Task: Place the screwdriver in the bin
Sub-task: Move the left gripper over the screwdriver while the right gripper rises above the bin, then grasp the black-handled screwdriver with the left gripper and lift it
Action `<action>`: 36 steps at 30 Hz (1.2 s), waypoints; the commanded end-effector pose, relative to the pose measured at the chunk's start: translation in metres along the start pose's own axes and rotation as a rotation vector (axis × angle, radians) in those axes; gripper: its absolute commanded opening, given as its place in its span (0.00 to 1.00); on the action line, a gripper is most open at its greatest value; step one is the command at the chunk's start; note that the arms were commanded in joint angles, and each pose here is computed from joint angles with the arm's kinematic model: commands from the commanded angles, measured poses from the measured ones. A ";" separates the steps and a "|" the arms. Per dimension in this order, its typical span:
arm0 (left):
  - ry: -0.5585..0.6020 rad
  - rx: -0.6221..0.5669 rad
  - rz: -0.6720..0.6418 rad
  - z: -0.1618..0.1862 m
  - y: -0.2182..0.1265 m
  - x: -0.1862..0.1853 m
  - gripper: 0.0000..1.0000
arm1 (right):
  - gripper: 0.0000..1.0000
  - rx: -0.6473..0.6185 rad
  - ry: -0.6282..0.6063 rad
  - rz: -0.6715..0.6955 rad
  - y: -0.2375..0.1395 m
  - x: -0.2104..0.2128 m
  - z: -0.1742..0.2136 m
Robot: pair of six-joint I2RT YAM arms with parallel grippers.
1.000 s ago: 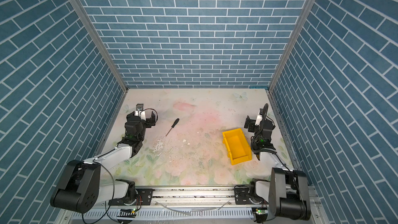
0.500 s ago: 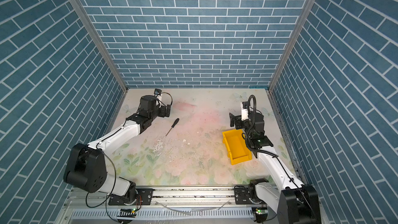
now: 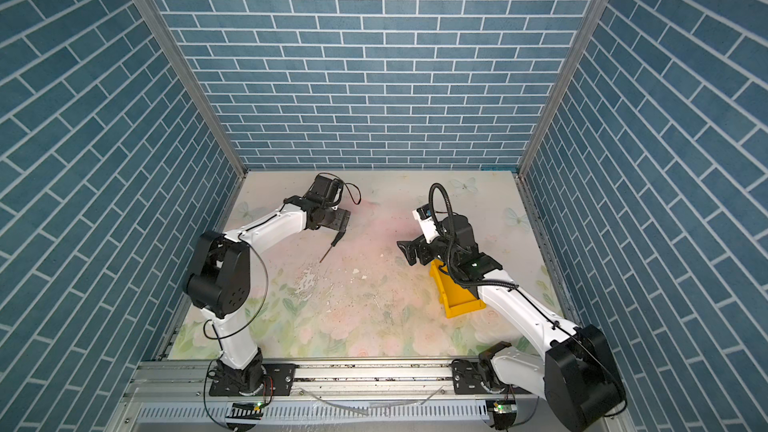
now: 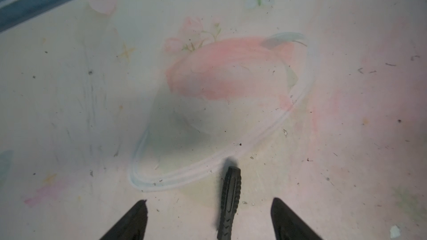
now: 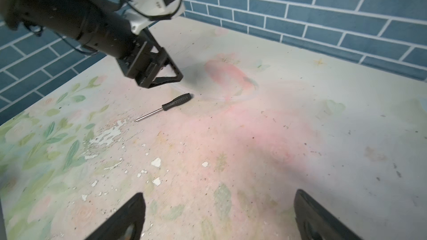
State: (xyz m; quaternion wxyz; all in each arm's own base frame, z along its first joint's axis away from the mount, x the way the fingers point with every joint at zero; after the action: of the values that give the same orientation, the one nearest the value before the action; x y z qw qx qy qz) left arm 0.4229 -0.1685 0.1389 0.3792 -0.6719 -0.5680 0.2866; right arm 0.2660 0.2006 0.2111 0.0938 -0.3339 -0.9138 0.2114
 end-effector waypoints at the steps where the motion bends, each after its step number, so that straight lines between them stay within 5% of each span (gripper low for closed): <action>1: 0.023 0.127 -0.036 0.016 0.011 -0.001 0.76 | 0.99 0.003 -0.001 -0.043 0.005 0.013 -0.007; 8: 0.035 0.225 -0.023 0.027 0.036 -0.008 0.55 | 0.99 0.013 0.015 -0.070 0.019 0.026 -0.003; 19: -0.001 0.381 -0.029 0.037 0.063 -0.015 0.39 | 0.99 0.036 0.005 -0.063 0.024 0.028 0.000; 28: -0.021 0.390 -0.026 0.043 0.068 -0.016 0.17 | 0.99 0.041 0.006 -0.042 0.023 0.026 0.001; 36: -0.071 0.263 0.001 0.026 0.047 -0.017 0.16 | 0.99 0.017 0.046 -0.009 0.025 0.021 -0.004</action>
State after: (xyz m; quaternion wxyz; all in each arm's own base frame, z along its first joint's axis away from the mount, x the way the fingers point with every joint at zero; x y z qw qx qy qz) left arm 0.4273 -0.1806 0.0709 0.4652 -0.5947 -0.5328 0.3821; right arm 0.2564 0.2274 0.1866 0.1188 -0.3172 -0.9095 0.2409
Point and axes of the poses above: each gripper's point midway between its finger pads, its own y axis out along the fingers, its own x axis along the line the jaws close on, z = x × y, the point moved 5 cm from there along -y, back along the fingers, and after that the axes turned 7 degrees about -y, right-handed, at the moved point
